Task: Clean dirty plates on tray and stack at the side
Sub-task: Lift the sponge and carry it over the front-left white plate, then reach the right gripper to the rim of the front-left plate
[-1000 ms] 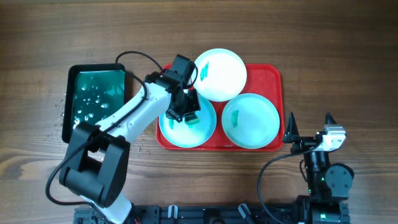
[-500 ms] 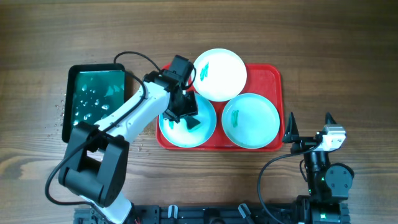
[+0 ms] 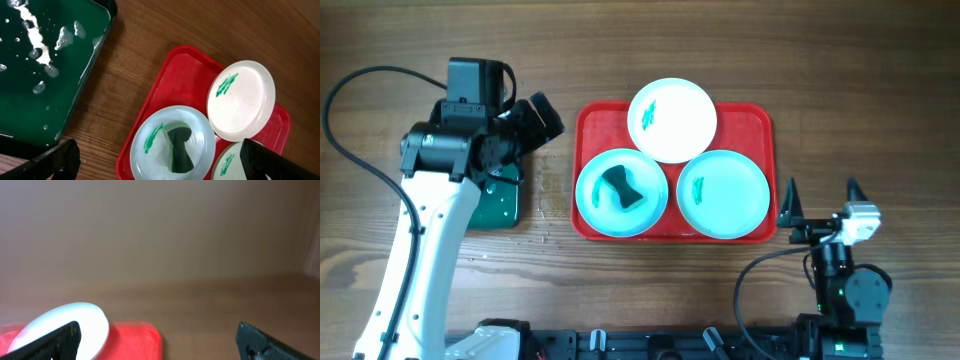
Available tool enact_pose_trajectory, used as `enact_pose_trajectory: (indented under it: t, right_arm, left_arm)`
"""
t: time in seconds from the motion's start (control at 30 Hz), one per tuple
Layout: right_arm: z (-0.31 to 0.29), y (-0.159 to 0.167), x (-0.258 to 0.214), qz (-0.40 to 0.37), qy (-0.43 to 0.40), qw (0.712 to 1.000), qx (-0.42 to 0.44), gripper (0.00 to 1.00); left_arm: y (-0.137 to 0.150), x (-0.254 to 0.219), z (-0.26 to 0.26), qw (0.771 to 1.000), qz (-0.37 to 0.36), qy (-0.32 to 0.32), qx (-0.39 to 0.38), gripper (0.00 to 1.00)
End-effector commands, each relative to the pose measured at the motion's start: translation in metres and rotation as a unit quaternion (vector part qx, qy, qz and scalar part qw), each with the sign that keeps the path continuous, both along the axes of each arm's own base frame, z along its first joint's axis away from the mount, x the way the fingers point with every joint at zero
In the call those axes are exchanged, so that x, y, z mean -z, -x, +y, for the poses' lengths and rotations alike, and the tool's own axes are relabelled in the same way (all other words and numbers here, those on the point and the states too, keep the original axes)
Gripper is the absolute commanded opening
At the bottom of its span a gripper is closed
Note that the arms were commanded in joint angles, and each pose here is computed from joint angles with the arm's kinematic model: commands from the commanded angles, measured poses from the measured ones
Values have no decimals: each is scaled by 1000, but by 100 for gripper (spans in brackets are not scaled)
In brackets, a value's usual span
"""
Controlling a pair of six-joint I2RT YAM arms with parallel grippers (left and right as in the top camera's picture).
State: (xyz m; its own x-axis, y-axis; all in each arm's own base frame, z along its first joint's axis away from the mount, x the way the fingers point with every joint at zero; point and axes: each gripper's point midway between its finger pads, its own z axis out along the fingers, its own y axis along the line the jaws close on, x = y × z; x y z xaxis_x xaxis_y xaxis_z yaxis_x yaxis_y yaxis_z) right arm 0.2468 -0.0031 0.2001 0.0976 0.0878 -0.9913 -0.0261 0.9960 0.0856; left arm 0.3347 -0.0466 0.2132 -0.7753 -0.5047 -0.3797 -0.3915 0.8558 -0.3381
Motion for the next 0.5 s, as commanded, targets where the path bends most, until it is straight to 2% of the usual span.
enact_pose_trajectory:
  t: [0.0,0.1,0.17,0.27,0.33,0.37,0.47]
  right_arm:
    - [33,7,-20,-24,-141,983,-117,100]
    - [34,12,-39,-46,-255,955,-145,100]
    - [46,22,-61,-76,-274,938,-197,100]
    - [57,44,-100,-146,-238,929,-245,100]
    - [63,55,-120,-164,-219,925,-265,100]
    - [72,65,-138,-173,-180,926,-282,100]
    - [84,64,-165,-110,-113,946,-284,100]
  left_arm:
    - [-1,1,5,1000,2,-7,-5,100]
    - [-1,1,5,1000,2,-7,-5,100]
    - [-1,1,5,1000,2,-7,-5,100]
    - [-1,1,5,1000,2,-7,-5,100]
    - [-1,1,5,1000,2,-7,-5,100]
    - [-1,1,5,1000,3,-7,-5,100]
    - [0,2,5,1000,4,-7,-5,100]
